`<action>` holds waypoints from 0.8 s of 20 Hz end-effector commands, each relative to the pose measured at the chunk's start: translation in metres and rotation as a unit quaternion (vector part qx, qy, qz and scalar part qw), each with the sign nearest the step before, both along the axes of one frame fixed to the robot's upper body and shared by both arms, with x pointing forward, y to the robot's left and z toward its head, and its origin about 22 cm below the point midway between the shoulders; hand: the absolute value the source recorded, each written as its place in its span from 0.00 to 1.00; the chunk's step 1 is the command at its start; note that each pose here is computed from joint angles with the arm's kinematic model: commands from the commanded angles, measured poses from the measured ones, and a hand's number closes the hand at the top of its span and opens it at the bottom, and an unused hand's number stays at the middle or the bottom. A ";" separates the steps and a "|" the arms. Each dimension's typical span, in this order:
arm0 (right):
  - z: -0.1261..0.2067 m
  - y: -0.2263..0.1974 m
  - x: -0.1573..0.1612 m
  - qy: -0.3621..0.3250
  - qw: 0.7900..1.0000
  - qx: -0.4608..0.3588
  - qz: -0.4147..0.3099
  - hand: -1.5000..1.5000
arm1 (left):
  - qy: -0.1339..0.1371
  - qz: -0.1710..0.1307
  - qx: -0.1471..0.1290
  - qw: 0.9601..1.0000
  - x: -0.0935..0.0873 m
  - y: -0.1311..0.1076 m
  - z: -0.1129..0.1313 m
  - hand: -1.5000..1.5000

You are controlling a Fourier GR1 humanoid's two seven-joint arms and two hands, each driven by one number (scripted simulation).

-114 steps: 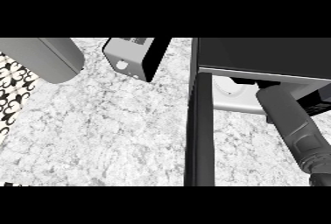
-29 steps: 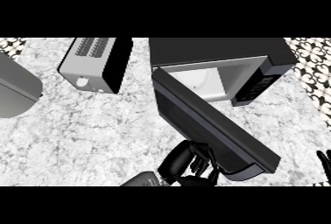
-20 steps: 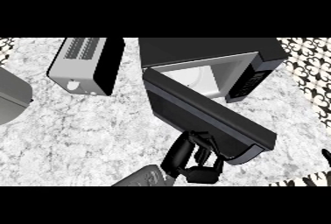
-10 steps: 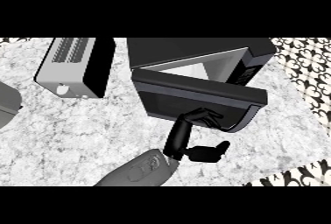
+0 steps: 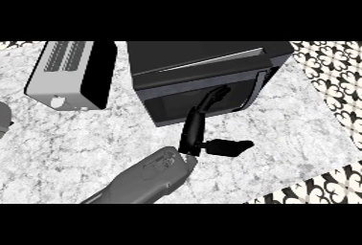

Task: Pick up the milk, place it into the microwave and close the microwave

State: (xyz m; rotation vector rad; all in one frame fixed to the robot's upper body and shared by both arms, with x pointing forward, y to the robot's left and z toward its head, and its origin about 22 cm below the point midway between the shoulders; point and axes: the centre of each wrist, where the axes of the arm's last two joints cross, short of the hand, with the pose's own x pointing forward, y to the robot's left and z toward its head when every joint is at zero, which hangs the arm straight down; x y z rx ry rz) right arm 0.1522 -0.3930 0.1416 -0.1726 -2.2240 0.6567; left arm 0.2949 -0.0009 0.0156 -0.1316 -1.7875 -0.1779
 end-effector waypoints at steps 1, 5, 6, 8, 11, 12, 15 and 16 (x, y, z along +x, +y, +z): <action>0.012 -0.008 0.005 -0.019 0.999 -0.030 -0.020 1.00 | -0.010 0.039 -0.023 0.999 0.018 -0.001 0.018 0.00; 0.023 -0.003 0.011 -0.036 0.998 -0.044 -0.010 1.00 | -0.004 0.051 -0.027 0.998 0.025 -0.001 0.023 0.00; 0.021 -0.003 0.013 -0.042 0.999 -0.032 -0.014 1.00 | -0.005 0.052 -0.026 0.998 0.023 0.000 0.019 0.00; 0.028 -0.004 0.015 -0.046 0.998 -0.044 -0.010 1.00 | 0.001 0.056 -0.030 0.998 0.024 0.001 0.018 0.00; 0.028 -0.003 0.020 -0.046 0.998 -0.041 -0.013 1.00 | -0.004 0.056 -0.035 0.998 0.027 -0.001 0.021 0.00; 0.031 -0.006 0.022 -0.046 0.998 -0.049 -0.012 1.00 | -0.009 0.052 -0.033 0.998 0.026 -0.001 0.020 0.00; 0.033 -0.006 0.024 -0.049 0.998 -0.047 -0.011 1.00 | -0.012 0.056 -0.036 0.998 0.029 -0.001 0.021 0.00; 0.035 -0.010 0.027 -0.051 0.997 -0.052 -0.023 1.00 | -0.008 0.059 -0.036 0.998 0.028 0.000 0.018 0.00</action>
